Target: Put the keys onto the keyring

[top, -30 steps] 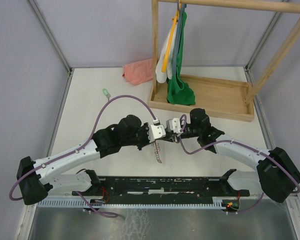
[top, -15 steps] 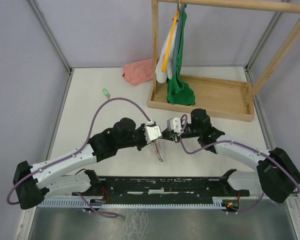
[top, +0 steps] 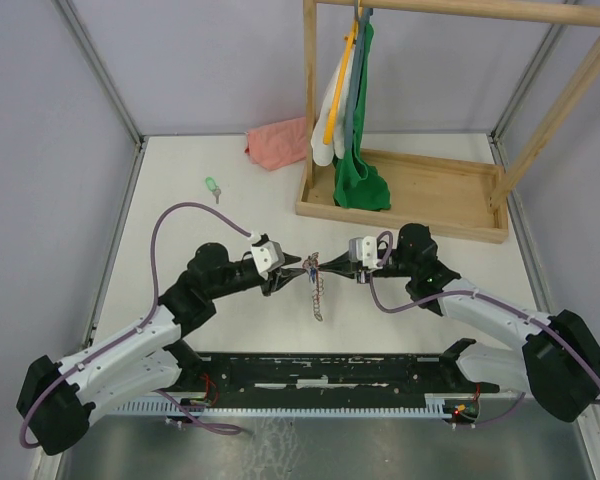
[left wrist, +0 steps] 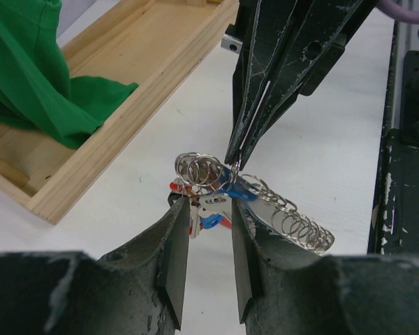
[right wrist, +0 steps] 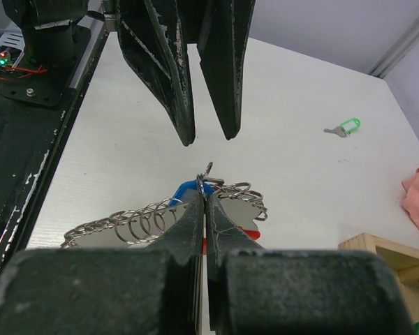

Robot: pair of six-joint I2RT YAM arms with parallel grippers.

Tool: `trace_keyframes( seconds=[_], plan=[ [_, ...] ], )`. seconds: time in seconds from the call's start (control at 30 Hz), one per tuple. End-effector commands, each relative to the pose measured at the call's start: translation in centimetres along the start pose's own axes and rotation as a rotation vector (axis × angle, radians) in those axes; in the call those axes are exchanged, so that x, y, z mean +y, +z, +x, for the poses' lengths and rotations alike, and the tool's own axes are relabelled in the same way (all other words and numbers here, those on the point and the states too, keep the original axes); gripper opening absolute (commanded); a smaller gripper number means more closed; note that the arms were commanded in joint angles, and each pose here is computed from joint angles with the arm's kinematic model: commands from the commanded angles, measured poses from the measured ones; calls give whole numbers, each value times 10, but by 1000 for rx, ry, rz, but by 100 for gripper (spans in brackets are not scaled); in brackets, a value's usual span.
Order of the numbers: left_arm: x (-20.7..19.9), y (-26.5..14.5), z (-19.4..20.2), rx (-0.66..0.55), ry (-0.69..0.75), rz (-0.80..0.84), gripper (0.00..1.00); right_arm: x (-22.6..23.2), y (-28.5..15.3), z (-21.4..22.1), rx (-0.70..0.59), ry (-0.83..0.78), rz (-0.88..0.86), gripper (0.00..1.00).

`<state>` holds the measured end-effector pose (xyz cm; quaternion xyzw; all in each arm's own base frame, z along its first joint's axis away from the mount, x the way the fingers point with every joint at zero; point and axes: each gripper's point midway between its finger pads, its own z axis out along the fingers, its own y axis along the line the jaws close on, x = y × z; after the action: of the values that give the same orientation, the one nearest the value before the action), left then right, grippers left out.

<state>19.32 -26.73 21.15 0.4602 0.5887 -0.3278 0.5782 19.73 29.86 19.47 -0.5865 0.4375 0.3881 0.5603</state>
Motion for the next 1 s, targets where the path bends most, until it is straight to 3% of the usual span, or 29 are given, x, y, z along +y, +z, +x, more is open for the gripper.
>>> trace_keyframes(
  seconds=[0.0,0.97],
  plan=[
    [-8,3,-25,-115,18,88,37,-4,-2,-30,-85,-87,-5,1],
    [-25,13,-20,-82,9,281,29,8,-4,-41,-97,-122,-92,1]
  ],
)
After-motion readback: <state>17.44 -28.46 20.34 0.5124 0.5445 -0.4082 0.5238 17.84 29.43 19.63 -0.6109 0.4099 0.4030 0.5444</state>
